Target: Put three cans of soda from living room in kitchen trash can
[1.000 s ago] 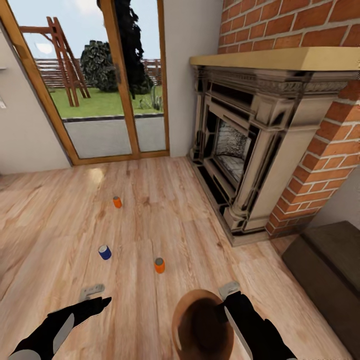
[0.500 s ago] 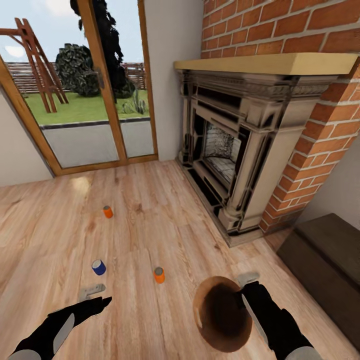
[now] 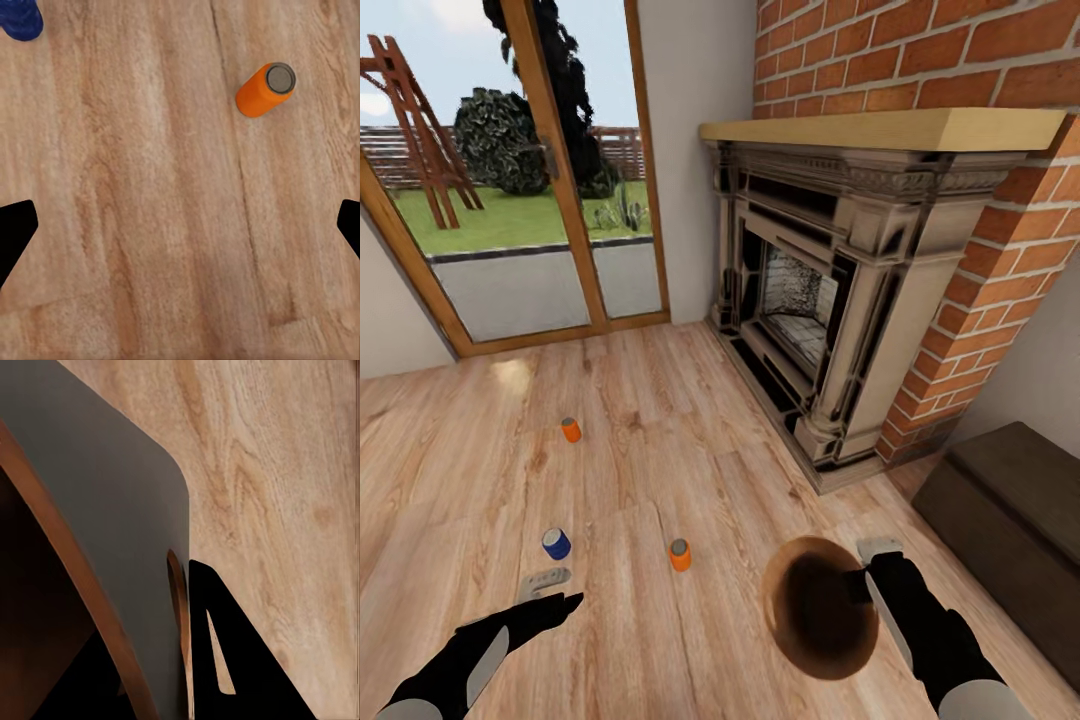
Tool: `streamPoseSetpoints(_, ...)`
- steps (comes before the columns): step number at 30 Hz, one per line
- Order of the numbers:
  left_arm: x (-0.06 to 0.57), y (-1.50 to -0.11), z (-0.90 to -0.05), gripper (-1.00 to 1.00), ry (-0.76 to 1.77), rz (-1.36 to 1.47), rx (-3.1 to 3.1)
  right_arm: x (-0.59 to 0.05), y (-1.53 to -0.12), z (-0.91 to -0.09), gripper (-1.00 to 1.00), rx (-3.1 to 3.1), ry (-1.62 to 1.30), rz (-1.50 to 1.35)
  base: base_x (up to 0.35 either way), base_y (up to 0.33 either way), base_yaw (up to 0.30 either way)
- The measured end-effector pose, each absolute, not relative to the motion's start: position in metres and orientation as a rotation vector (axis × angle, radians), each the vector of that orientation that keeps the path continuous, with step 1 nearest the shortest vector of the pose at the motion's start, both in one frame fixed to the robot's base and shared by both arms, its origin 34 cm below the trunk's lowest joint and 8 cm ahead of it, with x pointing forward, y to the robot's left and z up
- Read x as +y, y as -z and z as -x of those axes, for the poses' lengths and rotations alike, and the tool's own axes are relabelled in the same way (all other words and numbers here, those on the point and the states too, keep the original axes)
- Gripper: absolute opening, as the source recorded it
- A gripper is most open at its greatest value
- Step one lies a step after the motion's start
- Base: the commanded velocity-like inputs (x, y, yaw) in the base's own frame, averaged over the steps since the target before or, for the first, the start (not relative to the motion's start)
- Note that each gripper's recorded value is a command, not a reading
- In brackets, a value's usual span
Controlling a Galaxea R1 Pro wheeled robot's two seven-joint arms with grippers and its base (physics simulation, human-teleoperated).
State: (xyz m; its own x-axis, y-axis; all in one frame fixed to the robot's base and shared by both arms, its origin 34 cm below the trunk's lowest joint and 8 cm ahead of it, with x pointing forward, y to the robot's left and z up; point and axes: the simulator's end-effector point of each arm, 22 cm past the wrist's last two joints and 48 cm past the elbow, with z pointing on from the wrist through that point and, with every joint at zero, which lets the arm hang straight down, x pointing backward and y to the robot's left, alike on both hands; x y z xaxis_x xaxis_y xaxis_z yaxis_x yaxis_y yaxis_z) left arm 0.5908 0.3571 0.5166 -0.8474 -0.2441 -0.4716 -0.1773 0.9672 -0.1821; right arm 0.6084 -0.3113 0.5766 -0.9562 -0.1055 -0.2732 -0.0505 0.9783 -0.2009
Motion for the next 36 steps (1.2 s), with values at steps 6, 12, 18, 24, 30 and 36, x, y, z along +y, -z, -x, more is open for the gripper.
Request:
streamPoseSetpoints(6, 0.358, -0.516, -0.591, 1.0, 0.173, 0.3, 2.606, -0.32, -0.519, -0.563, -1.0, 2.88, 0.258, 0.092, 0.192, 0.013, -0.001)
streamPoseSetpoints(12, 0.358, -0.516, -0.591, 1.0, 0.172, 0.3, 2.606, -0.32, -0.522, -0.574, -1.0, 2.828, 0.248, 0.086, 0.288, 0.076, 0.0)
streamPoseSetpoints(18, 0.358, -0.516, -0.591, 1.0, 0.172, 0.3, 2.606, -0.321, -0.518, -0.57, -1.0, 2.835, 0.25, 0.09, 0.316, 0.025, 0.0)
streamPoseSetpoints(24, 0.358, -0.516, -0.59, 1.0, 0.172, 0.301, 2.607, -0.319, -0.517, -0.569, -1.0, 2.836, 0.251, 0.09, 0.277, 0.022, 0.0)
streamPoseSetpoints(30, 0.358, -0.516, -0.59, 1.0, 0.17, 0.301, 2.608, -0.318, -0.517, -0.569, -1.0, 2.831, 0.25, 0.092, 0.149, 0.007, 0.0)
streamPoseSetpoints(36, 0.358, -0.516, -0.59, 1.0, 0.172, 0.302, 2.608, -0.318, -0.517, -0.57, -1.0, 2.828, 0.249, 0.093, 0.21, 0.001, 0.0)
